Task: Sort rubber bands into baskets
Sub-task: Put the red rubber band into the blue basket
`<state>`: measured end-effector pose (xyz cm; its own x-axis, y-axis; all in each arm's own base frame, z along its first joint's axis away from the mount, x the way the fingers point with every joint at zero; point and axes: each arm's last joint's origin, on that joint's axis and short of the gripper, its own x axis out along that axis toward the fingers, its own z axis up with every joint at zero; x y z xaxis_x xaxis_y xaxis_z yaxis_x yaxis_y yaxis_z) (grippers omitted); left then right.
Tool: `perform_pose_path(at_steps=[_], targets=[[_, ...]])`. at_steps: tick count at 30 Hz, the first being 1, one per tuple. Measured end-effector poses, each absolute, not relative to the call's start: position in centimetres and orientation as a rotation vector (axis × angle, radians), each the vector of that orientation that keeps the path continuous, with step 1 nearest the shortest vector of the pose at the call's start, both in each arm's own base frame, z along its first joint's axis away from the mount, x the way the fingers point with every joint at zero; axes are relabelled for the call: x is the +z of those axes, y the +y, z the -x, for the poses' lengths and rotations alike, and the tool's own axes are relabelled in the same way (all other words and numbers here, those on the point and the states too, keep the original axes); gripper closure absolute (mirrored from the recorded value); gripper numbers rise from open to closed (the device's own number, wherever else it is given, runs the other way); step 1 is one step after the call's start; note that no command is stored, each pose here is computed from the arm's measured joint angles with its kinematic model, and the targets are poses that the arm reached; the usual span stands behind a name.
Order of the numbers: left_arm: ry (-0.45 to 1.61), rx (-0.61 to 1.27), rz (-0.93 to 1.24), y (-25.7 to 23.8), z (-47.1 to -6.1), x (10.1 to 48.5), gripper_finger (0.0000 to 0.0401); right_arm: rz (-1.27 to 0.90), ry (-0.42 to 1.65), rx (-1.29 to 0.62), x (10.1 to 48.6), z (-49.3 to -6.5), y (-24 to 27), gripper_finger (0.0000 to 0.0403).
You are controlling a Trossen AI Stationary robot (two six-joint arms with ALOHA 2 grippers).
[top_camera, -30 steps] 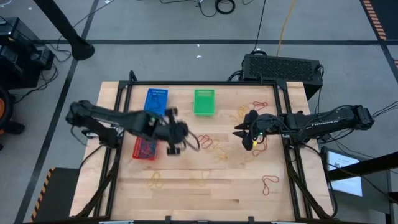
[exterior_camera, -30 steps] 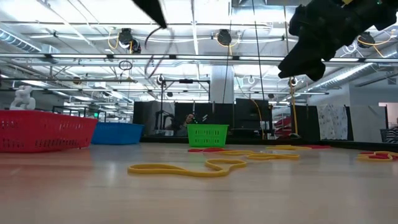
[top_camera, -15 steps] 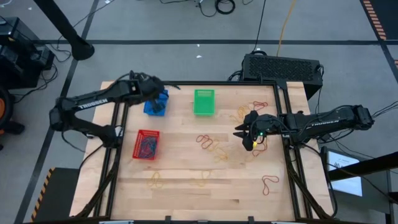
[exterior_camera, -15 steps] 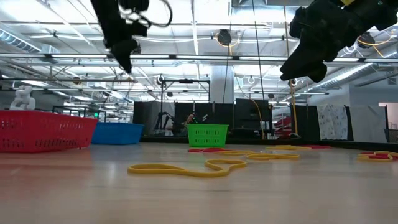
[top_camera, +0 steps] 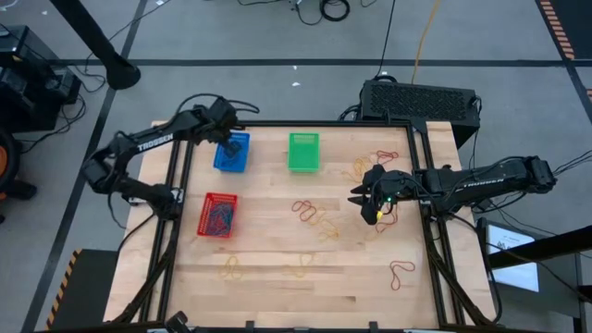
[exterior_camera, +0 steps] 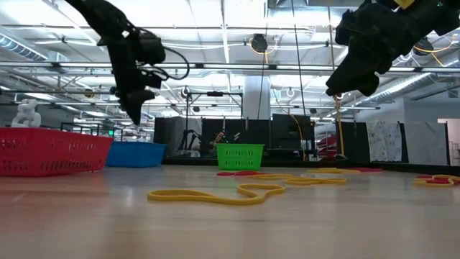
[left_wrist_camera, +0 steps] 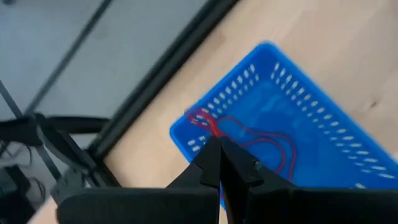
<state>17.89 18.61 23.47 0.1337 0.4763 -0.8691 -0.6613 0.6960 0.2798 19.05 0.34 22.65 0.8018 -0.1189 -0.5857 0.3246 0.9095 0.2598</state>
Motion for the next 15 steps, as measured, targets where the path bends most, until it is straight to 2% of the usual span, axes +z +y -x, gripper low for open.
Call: perform_pose_path(at_steps=[5, 15], targets=[[1.245, 0.807, 0.225, 18.6, -17.7, 22.0, 0.0393, -0.357, 0.597, -0.243, 22.6, -19.0, 0.3, 0.0271], [1.212, 0.663, 0.289, 17.3, -18.8, 21.9, 0.0314, -0.353, 0.589, -0.246, 22.7, -19.1, 0.3, 0.0271]])
